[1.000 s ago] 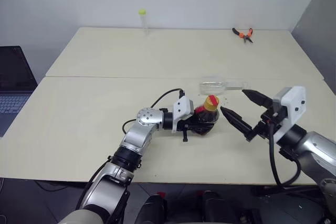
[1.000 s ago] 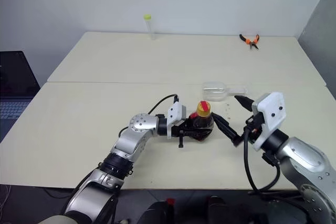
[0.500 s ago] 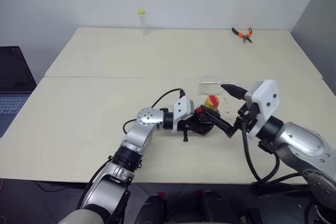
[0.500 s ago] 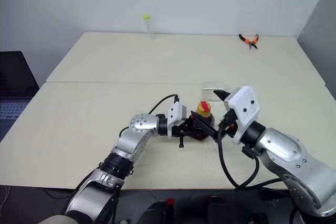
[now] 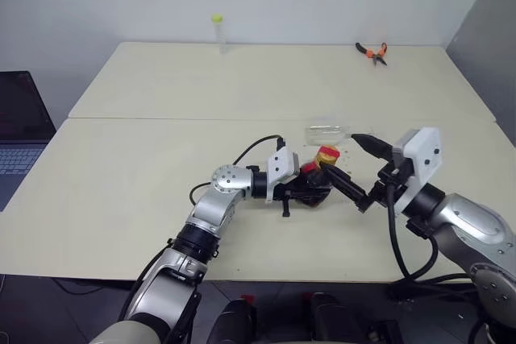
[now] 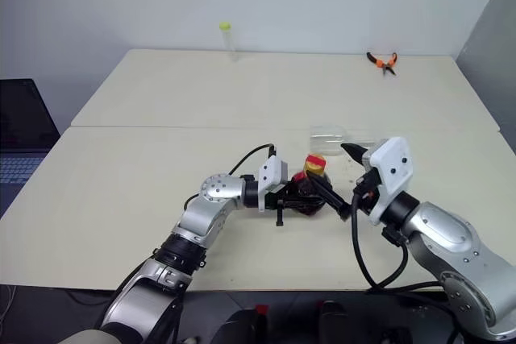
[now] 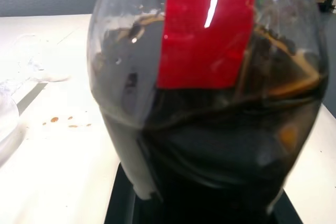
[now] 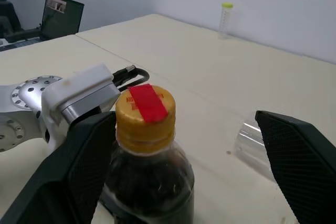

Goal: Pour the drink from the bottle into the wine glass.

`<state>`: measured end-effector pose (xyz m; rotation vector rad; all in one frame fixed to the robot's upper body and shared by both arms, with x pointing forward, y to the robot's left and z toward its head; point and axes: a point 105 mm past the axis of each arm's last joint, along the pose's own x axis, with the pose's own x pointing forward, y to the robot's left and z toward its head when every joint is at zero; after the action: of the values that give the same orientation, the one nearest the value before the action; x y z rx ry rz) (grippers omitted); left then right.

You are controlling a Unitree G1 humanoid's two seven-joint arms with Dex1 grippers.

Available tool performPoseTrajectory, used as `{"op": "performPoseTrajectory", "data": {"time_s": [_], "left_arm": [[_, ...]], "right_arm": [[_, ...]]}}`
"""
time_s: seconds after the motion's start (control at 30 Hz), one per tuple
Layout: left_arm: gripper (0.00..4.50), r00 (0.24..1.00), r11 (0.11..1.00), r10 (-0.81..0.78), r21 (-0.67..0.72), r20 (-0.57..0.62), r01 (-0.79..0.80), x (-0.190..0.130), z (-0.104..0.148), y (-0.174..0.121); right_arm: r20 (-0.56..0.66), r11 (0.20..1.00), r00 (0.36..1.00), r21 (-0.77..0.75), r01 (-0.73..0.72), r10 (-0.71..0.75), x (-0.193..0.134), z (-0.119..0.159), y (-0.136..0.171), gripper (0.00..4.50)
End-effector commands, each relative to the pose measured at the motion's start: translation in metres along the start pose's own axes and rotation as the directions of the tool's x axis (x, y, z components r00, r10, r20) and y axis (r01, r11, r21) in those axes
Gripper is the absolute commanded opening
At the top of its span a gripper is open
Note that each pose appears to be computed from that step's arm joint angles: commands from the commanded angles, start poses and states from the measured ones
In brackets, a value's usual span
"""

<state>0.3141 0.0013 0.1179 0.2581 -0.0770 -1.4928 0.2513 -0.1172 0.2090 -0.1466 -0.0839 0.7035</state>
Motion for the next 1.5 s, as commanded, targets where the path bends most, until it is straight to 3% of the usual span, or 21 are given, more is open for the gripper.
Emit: {"op": "performPoseTrajectory", "data": {"time_s": [0.03,0.3,0.5,1.0,1.3,1.33,1.5], "left_arm": [[0.72,0.999,0.998,-0.007,0.064,0.035,0.004,0.001,0.015,0.003],[0.72,0.999,0.998,-0.006,0.065,0.036,0.004,0.0,0.014,0.004],[0.72,0.999,0.998,-0.006,0.064,0.038,0.004,0.001,0.014,0.003],[0.72,0.999,0.998,-0.011,0.067,0.037,0.009,0.002,0.014,0.002],[0.72,0.999,0.998,-0.01,0.069,0.038,0.007,0.002,0.015,0.001],[0.72,0.999,0.998,-0.009,0.069,0.038,0.007,0.002,0.015,0.001],[0.72,0.999,0.998,-0.007,0.066,0.038,0.005,0.001,0.015,0.001]], "right_arm": [[0.023,1.0,1.0,-0.024,0.008,-0.007,-0.012,0.01,-0.003,4.5],[-0.112,0.995,0.989,-0.012,-0.096,0.094,-0.033,-0.004,0.004,4.5],[0.008,1.0,1.0,-0.013,-0.025,0.025,-0.009,0.013,0.004,4.5],[0.047,0.999,0.998,0.037,-0.033,0.031,0.017,0.01,0.014,4.5],[0.071,0.997,0.997,0.066,-0.043,0.039,0.018,0.011,0.016,1.45],[0.078,0.996,0.996,0.073,-0.043,0.037,0.018,0.011,0.016,1.26],[0.162,0.983,0.986,0.178,-0.054,0.025,0.016,0.02,0.015,1.26]]}}
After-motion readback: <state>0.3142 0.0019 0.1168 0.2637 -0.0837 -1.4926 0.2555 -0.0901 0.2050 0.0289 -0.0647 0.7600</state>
